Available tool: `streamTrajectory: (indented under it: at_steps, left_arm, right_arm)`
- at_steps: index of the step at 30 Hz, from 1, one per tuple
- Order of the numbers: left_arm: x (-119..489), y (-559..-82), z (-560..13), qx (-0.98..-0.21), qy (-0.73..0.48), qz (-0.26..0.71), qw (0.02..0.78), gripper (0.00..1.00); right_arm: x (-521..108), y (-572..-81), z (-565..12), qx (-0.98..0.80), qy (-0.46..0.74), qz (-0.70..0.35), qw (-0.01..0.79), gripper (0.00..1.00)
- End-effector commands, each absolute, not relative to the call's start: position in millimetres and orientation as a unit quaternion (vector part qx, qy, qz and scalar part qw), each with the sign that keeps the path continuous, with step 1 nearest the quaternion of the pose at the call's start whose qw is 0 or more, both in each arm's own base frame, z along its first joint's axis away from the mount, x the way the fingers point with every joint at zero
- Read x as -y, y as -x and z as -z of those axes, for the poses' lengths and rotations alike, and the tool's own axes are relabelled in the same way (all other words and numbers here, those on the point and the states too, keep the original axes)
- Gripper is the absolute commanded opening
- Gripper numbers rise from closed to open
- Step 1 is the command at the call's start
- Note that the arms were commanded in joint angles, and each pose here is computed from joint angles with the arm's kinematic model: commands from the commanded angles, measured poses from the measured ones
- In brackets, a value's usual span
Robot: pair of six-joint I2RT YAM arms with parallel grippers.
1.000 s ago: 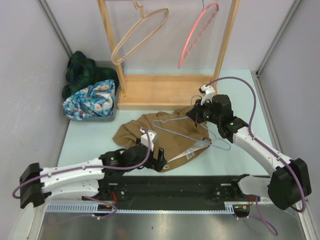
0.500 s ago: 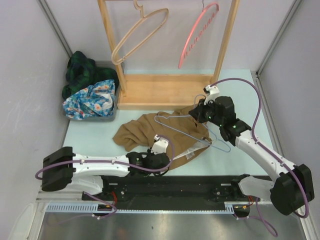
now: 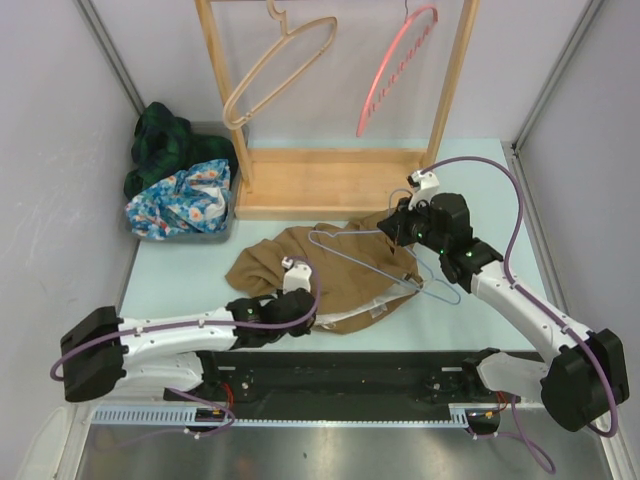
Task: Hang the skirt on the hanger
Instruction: Locate the hanging ribbon on the skirt
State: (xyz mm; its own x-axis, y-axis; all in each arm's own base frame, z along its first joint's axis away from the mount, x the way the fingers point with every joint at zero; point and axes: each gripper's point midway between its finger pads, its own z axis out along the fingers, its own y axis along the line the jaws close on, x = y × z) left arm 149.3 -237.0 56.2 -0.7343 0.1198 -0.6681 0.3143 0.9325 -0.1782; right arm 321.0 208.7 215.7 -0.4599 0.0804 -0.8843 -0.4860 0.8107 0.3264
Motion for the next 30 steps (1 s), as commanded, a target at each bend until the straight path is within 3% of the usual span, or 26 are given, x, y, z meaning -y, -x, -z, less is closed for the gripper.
streamTrajectory:
  at_steps: [1, 7, 17, 30]
  left_arm:
    - [229.1, -170.0, -75.6, -0.910, -0.084, 0.174, 0.367, 0.00]
    - [202.0, -221.3, -108.1, -0.896, -0.050, 0.182, 0.402, 0.00]
    - [178.1, -276.1, -103.5, -0.901, -0.015, 0.165, 0.401, 0.00]
    - [176.8, -368.7, -152.5, -0.880, -0.035, 0.155, 0.447, 0.00]
  right_arm:
    - [-214.3, -319.7, -246.6, -0.773, 0.136, -0.308, 0.537, 0.00]
    - [-235.2, -302.1, -255.8, -0.758, 0.182, -0.330, 0.532, 0.00]
    - [-263.2, -290.0, -243.8, -0.760, 0.208, -0.312, 0.530, 0.00]
    - [-286.1, -347.8, -259.5, -0.758, 0.118, -0.248, 0.592, 0.00]
